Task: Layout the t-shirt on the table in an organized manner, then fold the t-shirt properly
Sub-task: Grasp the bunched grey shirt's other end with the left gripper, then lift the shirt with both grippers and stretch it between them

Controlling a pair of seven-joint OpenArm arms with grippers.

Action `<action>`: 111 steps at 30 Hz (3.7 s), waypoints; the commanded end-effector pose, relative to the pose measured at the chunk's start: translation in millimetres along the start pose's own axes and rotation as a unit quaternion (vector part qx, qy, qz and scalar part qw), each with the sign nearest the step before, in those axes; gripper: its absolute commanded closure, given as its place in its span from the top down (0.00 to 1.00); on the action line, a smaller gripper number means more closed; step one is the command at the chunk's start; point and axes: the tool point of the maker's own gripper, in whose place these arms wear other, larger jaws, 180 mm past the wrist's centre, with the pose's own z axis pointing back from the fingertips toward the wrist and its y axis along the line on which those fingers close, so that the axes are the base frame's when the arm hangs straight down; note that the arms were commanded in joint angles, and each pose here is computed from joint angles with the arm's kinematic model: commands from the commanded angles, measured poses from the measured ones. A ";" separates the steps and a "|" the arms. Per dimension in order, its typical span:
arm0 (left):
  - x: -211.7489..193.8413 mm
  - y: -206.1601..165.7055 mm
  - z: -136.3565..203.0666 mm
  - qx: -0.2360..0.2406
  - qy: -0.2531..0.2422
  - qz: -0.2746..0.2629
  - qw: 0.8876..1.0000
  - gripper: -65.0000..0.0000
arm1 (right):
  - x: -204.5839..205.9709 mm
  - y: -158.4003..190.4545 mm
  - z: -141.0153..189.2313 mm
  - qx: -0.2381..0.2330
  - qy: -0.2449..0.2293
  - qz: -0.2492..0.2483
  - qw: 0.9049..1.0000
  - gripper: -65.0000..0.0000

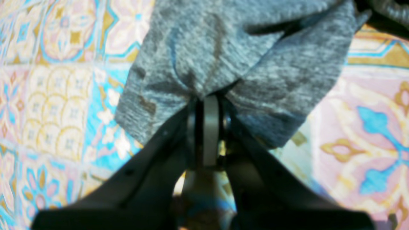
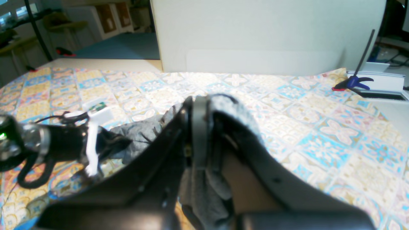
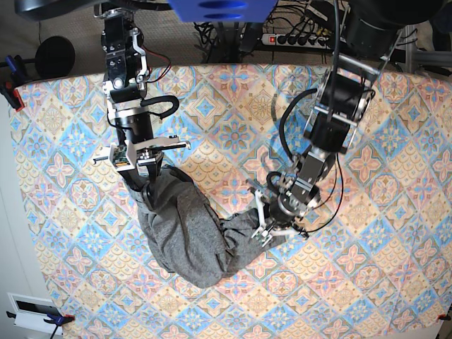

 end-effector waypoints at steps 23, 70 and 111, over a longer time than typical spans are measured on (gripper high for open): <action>44.0 84.8 39.9 0.098 -0.092 0.067 0.989 0.00 | 12.2 -4.7 1.4 0.015 -0.022 0.027 0.999 0.00; 242.8 109.9 325.1 0.270 -0.509 0.060 0.815 0.00 | 102.6 -23.9 -58.8 -0.002 -0.137 0.059 0.989 0.00; 209.0 87.5 322.2 0.257 -0.517 0.073 0.813 0.00 | 86.9 -95.2 -30.3 -0.099 -0.108 0.078 0.986 0.00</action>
